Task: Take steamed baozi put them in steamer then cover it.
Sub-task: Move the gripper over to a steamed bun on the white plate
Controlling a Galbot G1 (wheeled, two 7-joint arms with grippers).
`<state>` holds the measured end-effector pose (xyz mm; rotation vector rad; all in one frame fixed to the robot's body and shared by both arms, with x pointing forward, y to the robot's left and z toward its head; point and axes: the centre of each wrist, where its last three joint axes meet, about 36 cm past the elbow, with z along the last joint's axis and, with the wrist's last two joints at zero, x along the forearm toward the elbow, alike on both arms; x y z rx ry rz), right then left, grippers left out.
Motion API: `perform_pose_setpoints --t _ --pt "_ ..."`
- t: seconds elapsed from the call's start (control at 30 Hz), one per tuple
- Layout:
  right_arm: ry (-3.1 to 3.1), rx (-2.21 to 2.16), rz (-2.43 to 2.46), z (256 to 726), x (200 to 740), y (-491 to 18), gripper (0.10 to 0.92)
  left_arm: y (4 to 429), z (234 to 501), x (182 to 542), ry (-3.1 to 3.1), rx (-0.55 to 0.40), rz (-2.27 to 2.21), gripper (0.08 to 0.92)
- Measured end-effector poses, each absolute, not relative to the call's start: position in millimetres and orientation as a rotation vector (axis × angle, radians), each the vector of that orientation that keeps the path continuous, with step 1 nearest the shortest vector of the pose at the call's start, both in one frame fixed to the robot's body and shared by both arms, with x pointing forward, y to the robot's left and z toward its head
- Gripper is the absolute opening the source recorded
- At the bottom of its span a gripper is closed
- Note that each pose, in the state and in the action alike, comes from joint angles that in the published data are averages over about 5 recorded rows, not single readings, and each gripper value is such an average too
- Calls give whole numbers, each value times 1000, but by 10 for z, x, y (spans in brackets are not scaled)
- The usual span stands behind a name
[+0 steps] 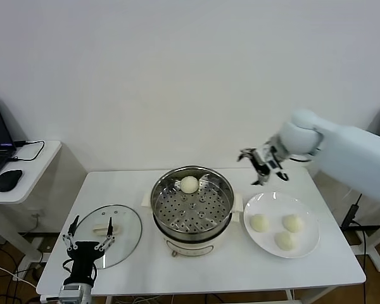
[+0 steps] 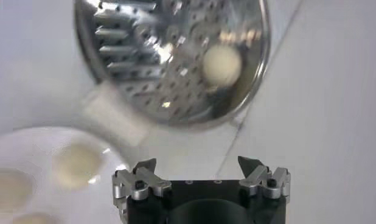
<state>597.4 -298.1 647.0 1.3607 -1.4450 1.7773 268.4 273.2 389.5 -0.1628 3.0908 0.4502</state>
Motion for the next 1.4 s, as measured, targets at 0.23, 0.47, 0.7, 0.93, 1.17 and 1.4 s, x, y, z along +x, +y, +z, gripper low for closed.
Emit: perform_pose_setpoints --t 0.23,0.47,0.7,0.93,1.17,1.4 --pt "-1449 1310 1634 6048 5823 -3333 823 2746 3886 2677 3094 -166 453 823" --pt "-1421 1295 1533 5582 5758 -3482 823 2760 3880 2664 3098 -177 455 823" --pt "-1412 1285 1489 5227 5824 -3493 823 2778 3876 2658 3099 -187 458 823" --pt "-1417 1292 1466 4968 5941 -3380 823 2804 3875 2669 3097 -193 464 823" --pt "-1405 1305 1446 4729 6022 -3226 823 2829 3861 2679 3099 -198 469 823" --pt "-1409 1303 1436 4582 6085 -3125 823 2835 3842 2691 3102 -200 468 823"
